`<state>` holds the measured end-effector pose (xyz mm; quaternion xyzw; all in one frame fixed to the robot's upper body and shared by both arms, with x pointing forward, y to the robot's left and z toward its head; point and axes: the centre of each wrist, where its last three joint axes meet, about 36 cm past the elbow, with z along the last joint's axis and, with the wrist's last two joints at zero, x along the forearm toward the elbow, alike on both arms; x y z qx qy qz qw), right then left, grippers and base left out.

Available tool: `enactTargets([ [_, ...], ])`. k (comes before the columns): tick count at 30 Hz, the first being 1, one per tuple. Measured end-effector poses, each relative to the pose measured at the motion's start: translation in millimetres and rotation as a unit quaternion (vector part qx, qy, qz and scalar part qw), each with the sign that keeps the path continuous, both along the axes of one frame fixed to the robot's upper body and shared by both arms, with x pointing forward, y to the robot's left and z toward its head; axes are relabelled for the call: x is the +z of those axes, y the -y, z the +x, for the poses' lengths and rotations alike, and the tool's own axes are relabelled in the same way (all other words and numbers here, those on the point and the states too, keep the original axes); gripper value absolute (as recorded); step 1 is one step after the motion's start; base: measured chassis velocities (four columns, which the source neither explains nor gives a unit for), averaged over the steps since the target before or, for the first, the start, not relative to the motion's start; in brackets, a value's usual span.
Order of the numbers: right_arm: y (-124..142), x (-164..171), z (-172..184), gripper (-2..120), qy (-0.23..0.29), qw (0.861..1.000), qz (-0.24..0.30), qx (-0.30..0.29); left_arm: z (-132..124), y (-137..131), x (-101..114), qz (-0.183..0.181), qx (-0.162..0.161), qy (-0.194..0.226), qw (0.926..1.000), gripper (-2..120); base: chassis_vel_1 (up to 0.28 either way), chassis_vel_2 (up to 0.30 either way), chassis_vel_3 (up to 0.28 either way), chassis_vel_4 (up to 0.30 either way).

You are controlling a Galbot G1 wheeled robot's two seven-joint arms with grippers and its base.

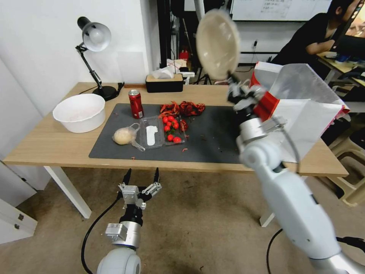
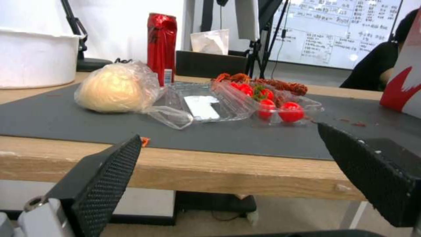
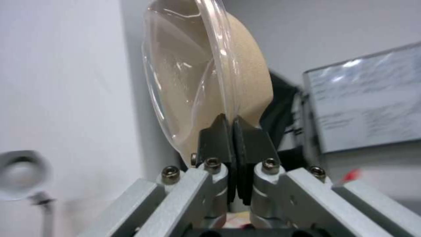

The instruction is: Pick up the trash from the table and place it into the takeout bag.

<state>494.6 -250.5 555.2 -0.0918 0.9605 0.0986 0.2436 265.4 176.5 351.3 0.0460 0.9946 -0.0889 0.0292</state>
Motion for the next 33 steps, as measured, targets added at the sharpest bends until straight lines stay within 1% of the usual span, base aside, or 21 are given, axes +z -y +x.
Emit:
enactTargets([
  [2, 17, 10, -7, 0, -0.005, 0.999, -0.03, -0.042, 0, 0, 1, 0.0, -0.001, 0.001, 1.0, 100, 0.0, 0.0, 0.0, 0.0],
  [3, 17, 10, -7, 0, -0.005, 0.999, -0.03, -0.042, 0, 0, 1, 0.0, -0.001, 0.001, 1.0, 100, 0.0, 0.0, 0.0, 0.0],
  [5, 42, 20, -20, 0, -0.026, 0.991, -0.078, -0.11, 0, 1, 1, 0.001, -0.002, 0.001, 1.0, 100, 0.0, 0.0, 0.0, 0.0],
  [6, 46, 20, -23, 0, -0.031, 0.988, -0.087, -0.123, 0, 1, 1, 0.001, -0.002, 0.001, 1.0, 100, 0.0, 0.0, 0.0, 0.0],
  [7, 46, 20, -23, 0, -0.031, 0.988, -0.087, -0.123, 0, 1, 1, 0.001, -0.002, 0.001, 1.0, 100, 0.0, 0.0, 0.0, 0.0],
  [9, 59, 19, -37, 0, -0.059, 0.975, -0.125, -0.173, -1, 2, 1, 0.003, -0.003, 0.001, 1.0, 100, 0.0, 0.0, 0.0, 0.0],
  [10, 59, 19, -37, 0, -0.059, 0.975, -0.125, -0.173, -1, 2, 1, 0.003, -0.003, 0.001, 1.0, 100, 0.0, 0.0, 0.0, 0.0],
  [13, 65, 18, -51, 0, -0.081, 0.963, -0.15, -0.21, -2, 3, 1, 0.005, -0.006, 0.0, 1.0, 100, 0.0, 0.0, 0.0, 0.0],
  [14, 65, 18, -51, 0, -0.081, 0.963, -0.15, -0.21, -2, 3, 1, 0.005, -0.006, 0.0, 1.0, 100, 0.0, 0.0, 0.0, 0.0],
  [16, 64, 16, -57, 0, -0.091, 0.958, -0.157, -0.223, -2, 4, 1, 0.006, -0.007, 0.0, 1.0, 100, 0.0, 0.0, 0.0, 0.0],
  [18, 64, 15, -61, 6, -0.097, 0.955, -0.158, -0.232, -3, 4, 1, 0.006, -0.008, 0.0, 1.0, 100, 0.0, 0.0, 0.0, 0.0],
  [19, 64, 15, -61, 6, -0.097, 0.955, -0.158, -0.232, -3, 4, 1, 0.006, -0.008, 0.0, 1.0, 100, 0.0, 0.0, 0.0, 0.0],
  [22, 68, 16, -65, 21, -0.1, 0.951, -0.164, -0.244, -4, 4, 1, 0.006, -0.008, -0.001, 1.0, 100, 0.0, 0.0, 0.0, 0.0],
  [23, 68, 16, -65, 21, -0.1, 0.951, -0.164, -0.244, -4, 4, 1, 0.006, -0.008, -0.001, 1.0, 100, 0.0, 0.0, 0.0, 0.0],
  [26, 69, 19, -68, 34, -0.1, 0.949, -0.167, -0.248, -4, 5, 1, 0.007, -0.008, 0.0, 0.9999, 100, 0.0, 0.0, 0.0, 0.0],
  [27, 69, 19, -68, 34, -0.1, 0.949, -0.167, -0.248, -4, 5, 1, 0.007, -0.008, 0.0, 0.9999, 100, 0.0, 0.0, 0.0, 0.0],
  [28, 69, 21, -69, 41, -0.099, 0.95, -0.164, -0.247, -4, 5, 2, 0.007, -0.009, 0.001, 0.9999, 100, 0.0, 0.0, 0.0, 0.0],
  [30, 68, 24, -71, 50, -0.09, 0.959, -0.143, -0.227, -5, 6, 2, 0.007, -0.01, 0.001, 0.9999, 100, 0.0, 0.0, 0.0, 0.0],
  [31, 68, 24, -71, 50, -0.09, 0.959, -0.143, -0.227, -5, 6, 2, 0.007, -0.01, 0.001, 0.9999, 100, 0.0, 0.0, 0.0, 0.0],
  [33, 64, 33, -74, 59, -0.064, 0.98, -0.093, -0.164, -5, 6, 2, 0.007, -0.01, 0.001, 0.9999, 100, 0.0, 0.0, 0.0, 0.0],
])
